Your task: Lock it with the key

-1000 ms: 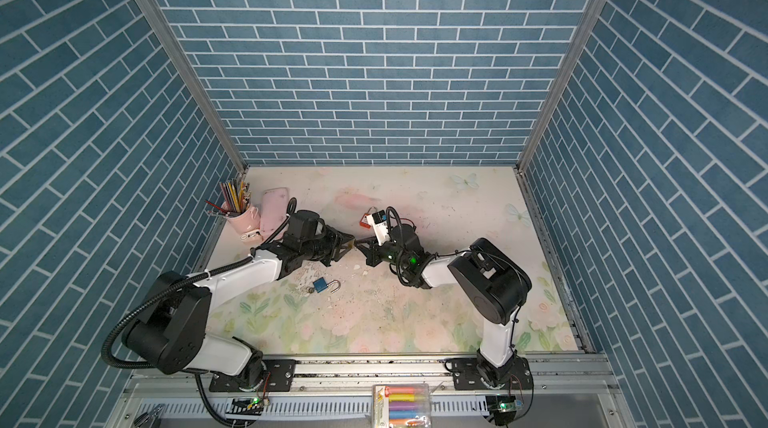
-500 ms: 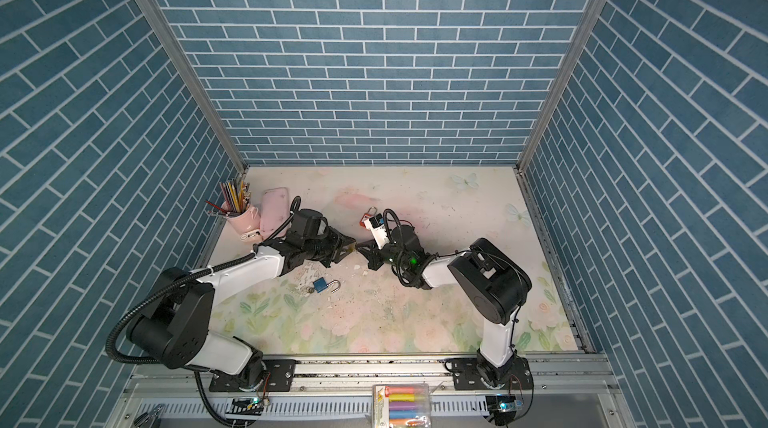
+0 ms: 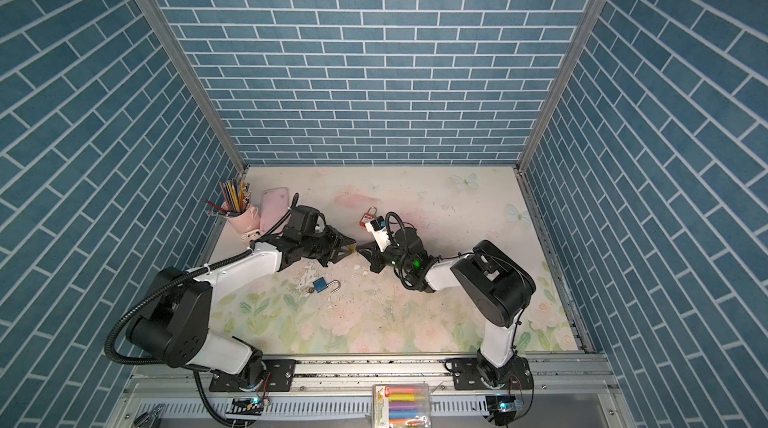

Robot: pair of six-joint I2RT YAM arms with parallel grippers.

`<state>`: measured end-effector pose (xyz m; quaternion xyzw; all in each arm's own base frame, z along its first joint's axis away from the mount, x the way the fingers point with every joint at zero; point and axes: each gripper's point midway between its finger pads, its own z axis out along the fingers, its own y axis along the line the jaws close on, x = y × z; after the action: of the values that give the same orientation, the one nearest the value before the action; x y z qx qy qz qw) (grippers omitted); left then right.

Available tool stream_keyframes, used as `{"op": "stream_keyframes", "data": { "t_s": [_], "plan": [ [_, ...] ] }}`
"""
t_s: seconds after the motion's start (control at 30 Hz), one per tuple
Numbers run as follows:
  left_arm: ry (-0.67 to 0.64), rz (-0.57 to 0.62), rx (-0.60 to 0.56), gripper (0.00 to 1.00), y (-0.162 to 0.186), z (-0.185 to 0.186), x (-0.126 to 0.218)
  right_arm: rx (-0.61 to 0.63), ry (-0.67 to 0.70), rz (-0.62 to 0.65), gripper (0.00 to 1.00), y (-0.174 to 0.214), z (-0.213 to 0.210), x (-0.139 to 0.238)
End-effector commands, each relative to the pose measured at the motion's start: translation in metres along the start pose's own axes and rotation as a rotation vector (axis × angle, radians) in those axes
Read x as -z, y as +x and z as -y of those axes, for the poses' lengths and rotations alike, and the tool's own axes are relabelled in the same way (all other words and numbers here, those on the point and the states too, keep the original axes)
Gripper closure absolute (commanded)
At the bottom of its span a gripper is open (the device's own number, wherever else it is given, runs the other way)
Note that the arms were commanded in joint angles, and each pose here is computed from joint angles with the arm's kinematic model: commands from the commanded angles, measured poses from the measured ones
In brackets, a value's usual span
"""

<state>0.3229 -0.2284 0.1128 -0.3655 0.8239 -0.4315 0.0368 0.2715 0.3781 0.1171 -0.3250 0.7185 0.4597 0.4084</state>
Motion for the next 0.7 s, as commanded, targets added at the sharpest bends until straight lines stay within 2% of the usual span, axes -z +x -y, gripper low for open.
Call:
{"op": "stream_keyframes", "data": {
  "t_s": [0.0,0.17,0.3,0.5,0.67],
  "plan": [
    [0.087,0.276,0.033,1.00,-0.073,0.014,0.034,0.011,-0.128,0.019,1.00,-0.001,-0.029,0.022],
    [0.083,0.335,0.017,1.00,-0.086,0.013,0.051,-0.042,-0.126,0.051,1.00,-0.005,-0.024,0.039],
    [0.021,0.351,-0.025,1.00,-0.085,0.007,0.052,-0.091,-0.083,0.086,1.00,-0.014,-0.014,0.051],
    [-0.147,0.368,-0.275,1.00,-0.068,0.012,0.044,-0.151,0.114,0.046,1.00,-0.012,0.017,0.074],
    [-0.282,0.268,-0.527,1.00,-0.016,0.011,0.010,-0.220,0.262,0.017,1.00,-0.004,0.037,0.103]
  ]
}}
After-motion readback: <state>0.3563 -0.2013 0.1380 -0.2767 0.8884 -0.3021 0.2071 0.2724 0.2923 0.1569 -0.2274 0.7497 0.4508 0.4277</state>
